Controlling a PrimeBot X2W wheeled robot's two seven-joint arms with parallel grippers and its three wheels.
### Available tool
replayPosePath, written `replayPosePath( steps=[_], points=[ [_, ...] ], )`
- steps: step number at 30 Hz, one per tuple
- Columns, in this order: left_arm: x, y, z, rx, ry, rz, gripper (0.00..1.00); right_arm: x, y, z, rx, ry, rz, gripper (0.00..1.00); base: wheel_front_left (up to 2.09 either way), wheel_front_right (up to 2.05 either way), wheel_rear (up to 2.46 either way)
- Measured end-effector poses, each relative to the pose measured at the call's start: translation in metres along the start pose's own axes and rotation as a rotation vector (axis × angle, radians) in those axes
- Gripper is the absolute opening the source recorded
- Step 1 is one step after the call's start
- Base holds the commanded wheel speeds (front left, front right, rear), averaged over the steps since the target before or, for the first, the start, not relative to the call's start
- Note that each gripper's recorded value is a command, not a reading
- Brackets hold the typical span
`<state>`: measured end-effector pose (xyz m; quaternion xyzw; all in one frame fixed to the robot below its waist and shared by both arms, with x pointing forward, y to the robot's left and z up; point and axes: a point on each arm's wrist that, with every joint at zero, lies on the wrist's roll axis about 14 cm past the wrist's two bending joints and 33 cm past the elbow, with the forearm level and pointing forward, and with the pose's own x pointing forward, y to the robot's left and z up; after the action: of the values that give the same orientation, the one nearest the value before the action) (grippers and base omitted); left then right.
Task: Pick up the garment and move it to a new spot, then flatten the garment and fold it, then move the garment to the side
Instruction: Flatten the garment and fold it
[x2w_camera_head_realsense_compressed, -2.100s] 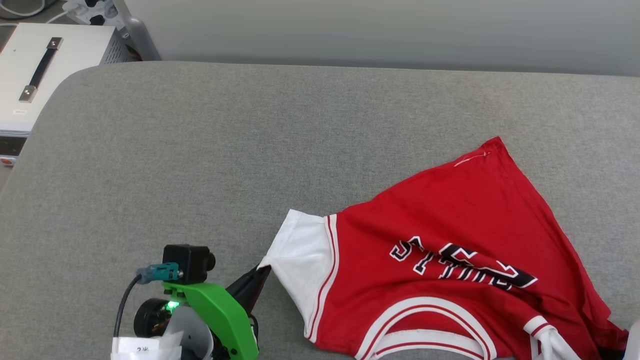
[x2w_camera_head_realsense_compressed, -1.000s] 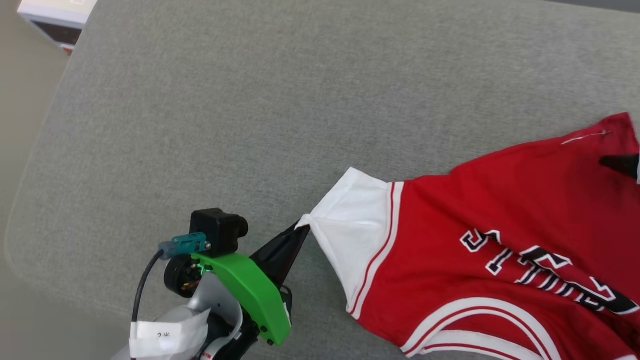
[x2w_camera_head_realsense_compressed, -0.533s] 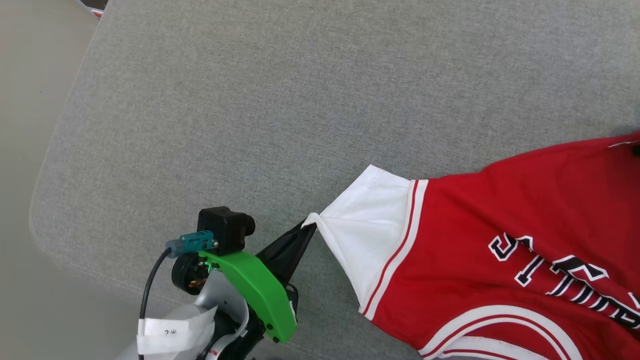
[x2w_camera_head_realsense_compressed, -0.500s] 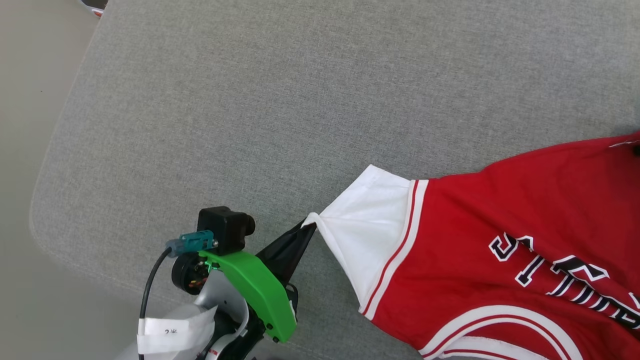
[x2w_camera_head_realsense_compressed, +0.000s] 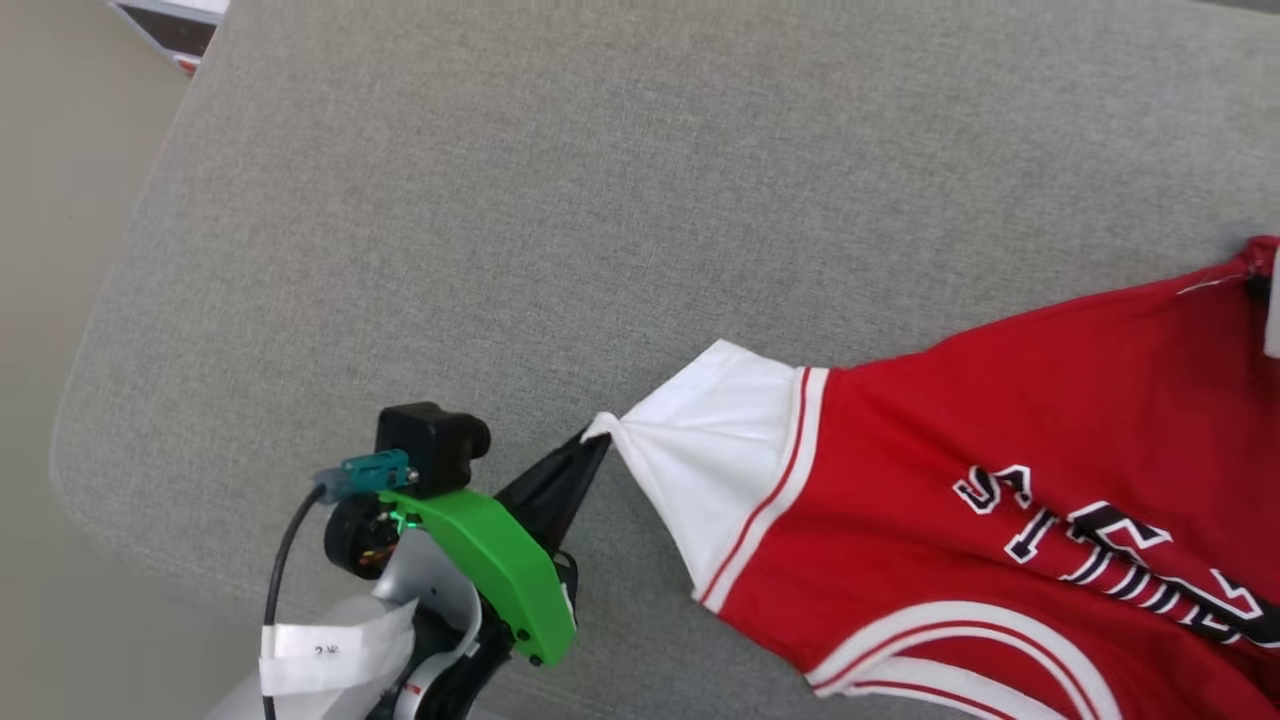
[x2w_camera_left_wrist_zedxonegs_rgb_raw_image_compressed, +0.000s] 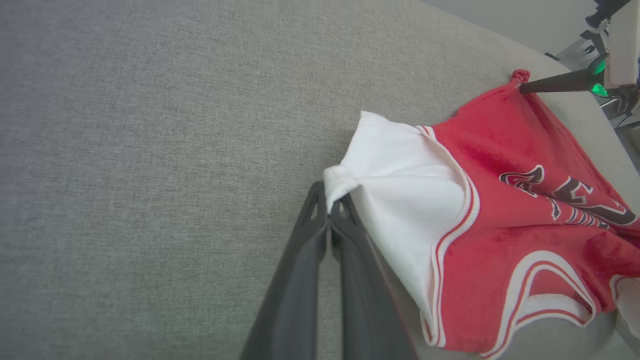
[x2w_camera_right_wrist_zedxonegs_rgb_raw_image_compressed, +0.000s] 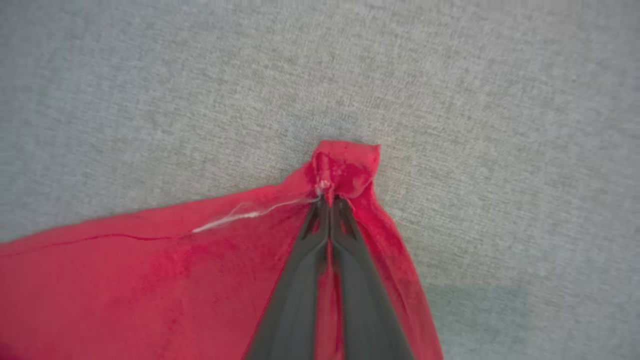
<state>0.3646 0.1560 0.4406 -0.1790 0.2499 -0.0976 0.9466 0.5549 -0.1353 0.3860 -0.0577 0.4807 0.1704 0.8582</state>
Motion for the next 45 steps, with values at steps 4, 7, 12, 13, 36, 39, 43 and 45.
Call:
replayPosePath(
  steps=[4,7,12,13,36,39,43,45],
  points=[
    [-0.004,0.004,0.017,0.022,-0.057,0.021,0.0,-0.02,0.004,0.015,0.003,-0.122,0.014,0.0,0.0,0.0,0.0],
    [-0.007,0.0,0.028,0.036,-0.092,0.011,0.0,-0.038,0.001,0.024,0.014,-0.192,0.013,0.0,0.0,0.0,0.0],
    [-0.013,-0.003,0.049,0.076,-0.163,0.003,0.0,-0.073,-0.002,0.039,0.025,-0.311,0.015,0.0,0.0,0.0,0.0],
    [-0.014,-0.005,0.056,0.082,-0.182,-0.002,0.0,-0.082,-0.003,0.043,0.027,-0.344,0.015,0.0,0.0,0.0,0.0],
    [-0.061,-0.094,0.233,0.335,-0.718,-0.179,0.0,-0.284,-0.031,0.067,0.037,-0.925,-0.093,0.0,0.0,0.0,0.0],
    [-0.073,-0.105,0.249,0.364,-0.784,-0.196,0.0,-0.303,-0.028,0.065,0.037,-0.973,-0.097,0.0,0.0,0.0,0.0],
    [-0.091,-0.12,0.27,0.406,-0.874,-0.226,0.0,-0.329,-0.028,0.062,0.034,-1.033,-0.113,0.0,0.0,0.0,0.0],
    [-0.099,-0.128,0.28,0.421,-0.916,-0.241,0.0,-0.342,-0.027,0.063,0.032,-1.073,-0.119,0.0,0.0,0.0,0.0]
  ],
)
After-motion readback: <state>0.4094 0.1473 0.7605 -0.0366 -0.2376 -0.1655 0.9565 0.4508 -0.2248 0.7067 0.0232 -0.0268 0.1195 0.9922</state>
